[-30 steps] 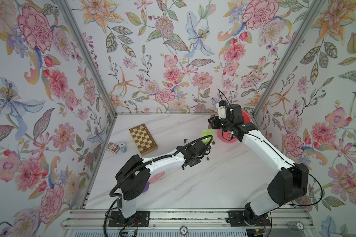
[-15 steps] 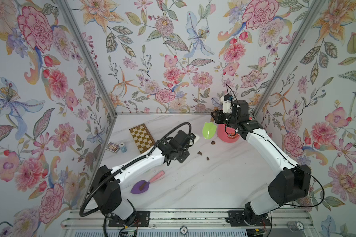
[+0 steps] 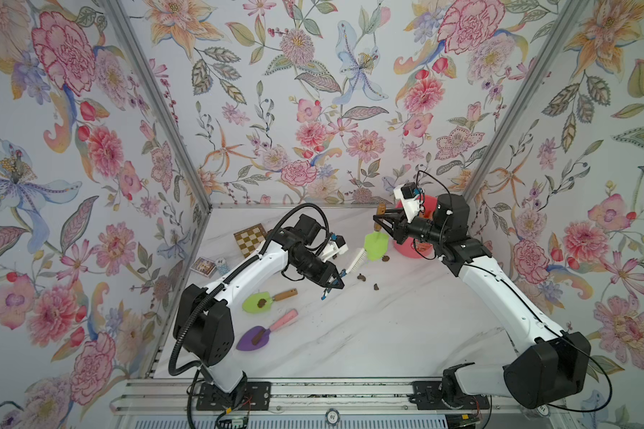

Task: Brush the soil off the hand trowel and place it into the bucket
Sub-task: Brush off the soil from the hand trowel.

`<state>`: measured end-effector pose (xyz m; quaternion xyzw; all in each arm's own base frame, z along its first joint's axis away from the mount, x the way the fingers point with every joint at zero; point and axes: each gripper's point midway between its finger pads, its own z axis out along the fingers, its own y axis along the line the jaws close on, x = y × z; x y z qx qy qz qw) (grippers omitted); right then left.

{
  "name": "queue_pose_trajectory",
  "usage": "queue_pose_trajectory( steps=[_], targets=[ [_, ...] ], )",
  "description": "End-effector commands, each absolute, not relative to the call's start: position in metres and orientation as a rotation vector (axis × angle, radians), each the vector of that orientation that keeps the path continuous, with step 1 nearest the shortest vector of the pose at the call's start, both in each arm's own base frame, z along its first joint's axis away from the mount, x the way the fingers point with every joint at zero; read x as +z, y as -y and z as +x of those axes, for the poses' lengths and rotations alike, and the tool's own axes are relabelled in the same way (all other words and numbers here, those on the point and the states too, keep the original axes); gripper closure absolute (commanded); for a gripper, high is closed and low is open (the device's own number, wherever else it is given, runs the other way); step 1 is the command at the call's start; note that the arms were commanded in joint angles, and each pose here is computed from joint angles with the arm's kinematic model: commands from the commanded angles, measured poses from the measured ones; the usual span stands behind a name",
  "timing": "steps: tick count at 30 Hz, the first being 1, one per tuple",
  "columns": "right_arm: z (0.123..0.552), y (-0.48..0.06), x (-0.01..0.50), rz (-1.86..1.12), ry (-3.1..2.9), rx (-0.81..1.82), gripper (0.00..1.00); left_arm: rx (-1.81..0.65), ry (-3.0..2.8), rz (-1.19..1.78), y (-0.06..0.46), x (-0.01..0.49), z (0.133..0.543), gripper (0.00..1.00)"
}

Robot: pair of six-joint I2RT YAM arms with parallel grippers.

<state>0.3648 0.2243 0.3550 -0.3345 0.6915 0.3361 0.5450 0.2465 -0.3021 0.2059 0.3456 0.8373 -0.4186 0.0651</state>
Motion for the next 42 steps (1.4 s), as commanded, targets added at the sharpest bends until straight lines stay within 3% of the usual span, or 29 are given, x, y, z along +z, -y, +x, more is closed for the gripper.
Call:
queue_pose_trajectory(
  steps=[1, 18, 29, 38, 42],
  targets=[
    [0.346, -0.232, 0.378, -0.909, -1.521, 0.839, 0.86, -1.429, -2.395, 1.033, 0.309, 0.243, 0.25, 1.0],
    [0.335, -0.232, 0.394, -0.936, -1.485, 0.887, 0.88, -1.491, -2.329, 0.838, 0.305, 0.27, 0.295, 1.0],
    [0.299, -0.241, 0.442, -1.094, -1.245, 1.196, 0.89, -1.717, -2.236, 0.909, 0.315, 0.299, 0.267, 1.0],
    [0.312, -0.248, 0.458, -1.157, -1.185, 1.258, 0.91, -1.78, -2.173, 0.972, 0.319, 0.318, 0.247, 1.0],
    [0.321, -0.245, 0.469, -1.153, -1.161, 1.228, 0.91, -1.747, -2.233, 1.024, 0.322, 0.3, 0.235, 1.0]
  ],
)
